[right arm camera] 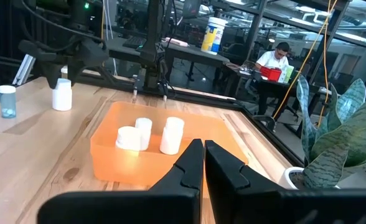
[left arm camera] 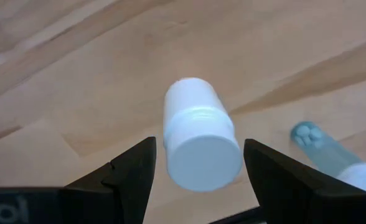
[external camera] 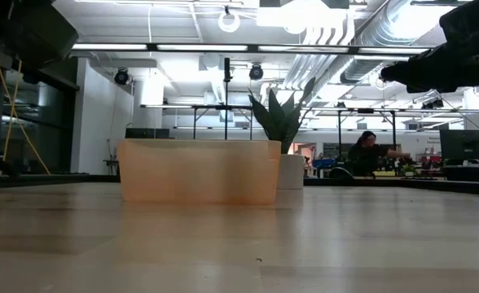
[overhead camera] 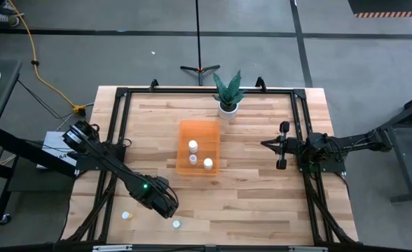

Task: Pick and place pill bottles into a basket
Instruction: Put the white pill bottle into the orange container

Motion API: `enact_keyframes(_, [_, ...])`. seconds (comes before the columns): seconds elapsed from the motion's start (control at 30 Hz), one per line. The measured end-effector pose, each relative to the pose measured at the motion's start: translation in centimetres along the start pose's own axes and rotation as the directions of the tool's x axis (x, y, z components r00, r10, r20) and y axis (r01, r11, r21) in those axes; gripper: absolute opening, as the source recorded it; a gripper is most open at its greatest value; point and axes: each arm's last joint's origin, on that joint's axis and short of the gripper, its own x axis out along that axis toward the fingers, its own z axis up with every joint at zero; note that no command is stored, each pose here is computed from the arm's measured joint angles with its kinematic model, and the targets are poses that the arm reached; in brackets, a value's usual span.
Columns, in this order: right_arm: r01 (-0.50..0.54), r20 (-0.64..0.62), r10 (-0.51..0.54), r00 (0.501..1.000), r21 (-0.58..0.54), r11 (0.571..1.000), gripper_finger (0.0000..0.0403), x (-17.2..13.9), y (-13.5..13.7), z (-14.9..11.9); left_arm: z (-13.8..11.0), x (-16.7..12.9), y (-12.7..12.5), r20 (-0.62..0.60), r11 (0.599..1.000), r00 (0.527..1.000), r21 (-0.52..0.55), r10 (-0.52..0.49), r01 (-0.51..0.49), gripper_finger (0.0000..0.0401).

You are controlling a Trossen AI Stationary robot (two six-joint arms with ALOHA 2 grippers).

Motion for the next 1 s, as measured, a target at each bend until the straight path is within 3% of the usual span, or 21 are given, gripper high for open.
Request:
enact_keyframes(0.57, [-0.001,-0.003,0.001,1.0,-0.001,1.0,0.0001,0.0,0.01,-0.03,-0.01,0.08,0.09,-0.013,0.995,1.0,0.097,0.015,-0.014,0.0275])
enact_keyframes(1.0, [-0.001,-0.003,0.001,1.0,-0.001,1.0,0.0001,0.0,0.01,-0.03,0.03,0.07,0.28,-0.011,0.996,0.999,0.082,0.036,-0.035,0.0266])
